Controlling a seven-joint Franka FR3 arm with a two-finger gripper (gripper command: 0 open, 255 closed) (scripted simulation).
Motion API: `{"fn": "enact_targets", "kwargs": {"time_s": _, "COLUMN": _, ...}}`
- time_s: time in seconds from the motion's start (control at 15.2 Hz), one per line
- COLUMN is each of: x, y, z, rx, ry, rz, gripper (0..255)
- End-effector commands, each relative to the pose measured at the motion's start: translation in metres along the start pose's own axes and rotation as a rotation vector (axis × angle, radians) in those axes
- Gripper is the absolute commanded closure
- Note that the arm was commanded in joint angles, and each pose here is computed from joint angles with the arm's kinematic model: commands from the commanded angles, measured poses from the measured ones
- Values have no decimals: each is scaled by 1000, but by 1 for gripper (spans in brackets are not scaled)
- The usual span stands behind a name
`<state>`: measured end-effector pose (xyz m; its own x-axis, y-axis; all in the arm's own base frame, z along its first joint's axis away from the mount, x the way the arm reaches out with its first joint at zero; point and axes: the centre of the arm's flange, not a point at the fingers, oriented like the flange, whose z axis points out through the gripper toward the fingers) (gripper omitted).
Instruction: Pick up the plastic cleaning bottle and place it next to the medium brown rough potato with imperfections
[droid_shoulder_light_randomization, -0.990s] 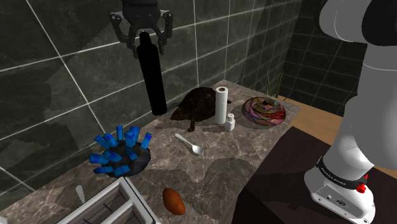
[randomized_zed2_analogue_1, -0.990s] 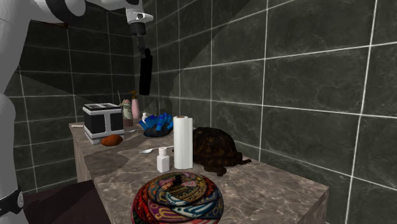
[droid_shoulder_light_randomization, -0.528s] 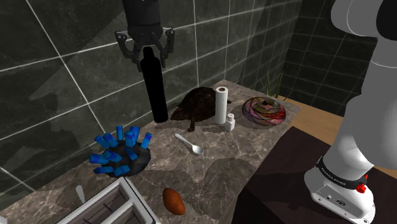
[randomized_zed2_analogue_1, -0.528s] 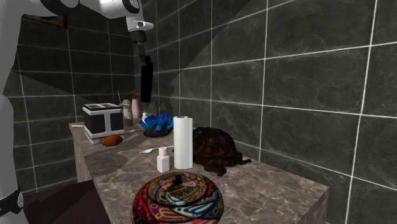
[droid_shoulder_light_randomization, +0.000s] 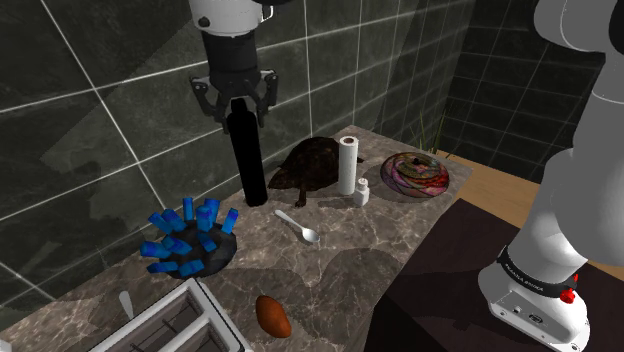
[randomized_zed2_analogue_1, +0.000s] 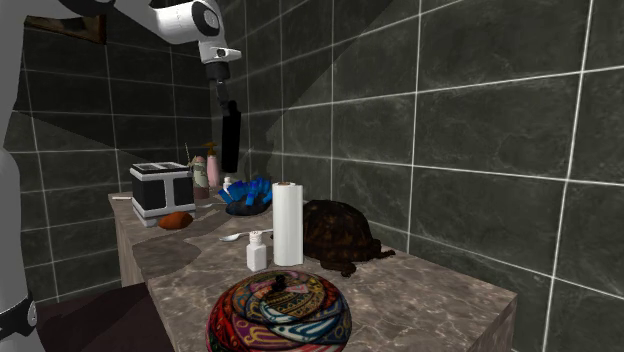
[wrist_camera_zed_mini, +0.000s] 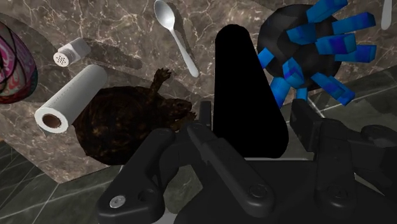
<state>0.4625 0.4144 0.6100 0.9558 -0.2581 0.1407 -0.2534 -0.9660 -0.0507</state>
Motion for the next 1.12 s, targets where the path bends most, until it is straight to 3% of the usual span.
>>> {"fn": "enact_targets", "kwargs": {"time_s": 0.0, "x": -1, "y": 1, "z": 11, "rx": 1, "ry": 1, "rz": 0, "gripper": 255}}
{"fn": "enact_targets", "kwargs": {"time_s": 1.06, "x": -13, "y": 5, "z": 94, "rx": 1, "ry": 1, "rz": 0, "gripper": 255}}
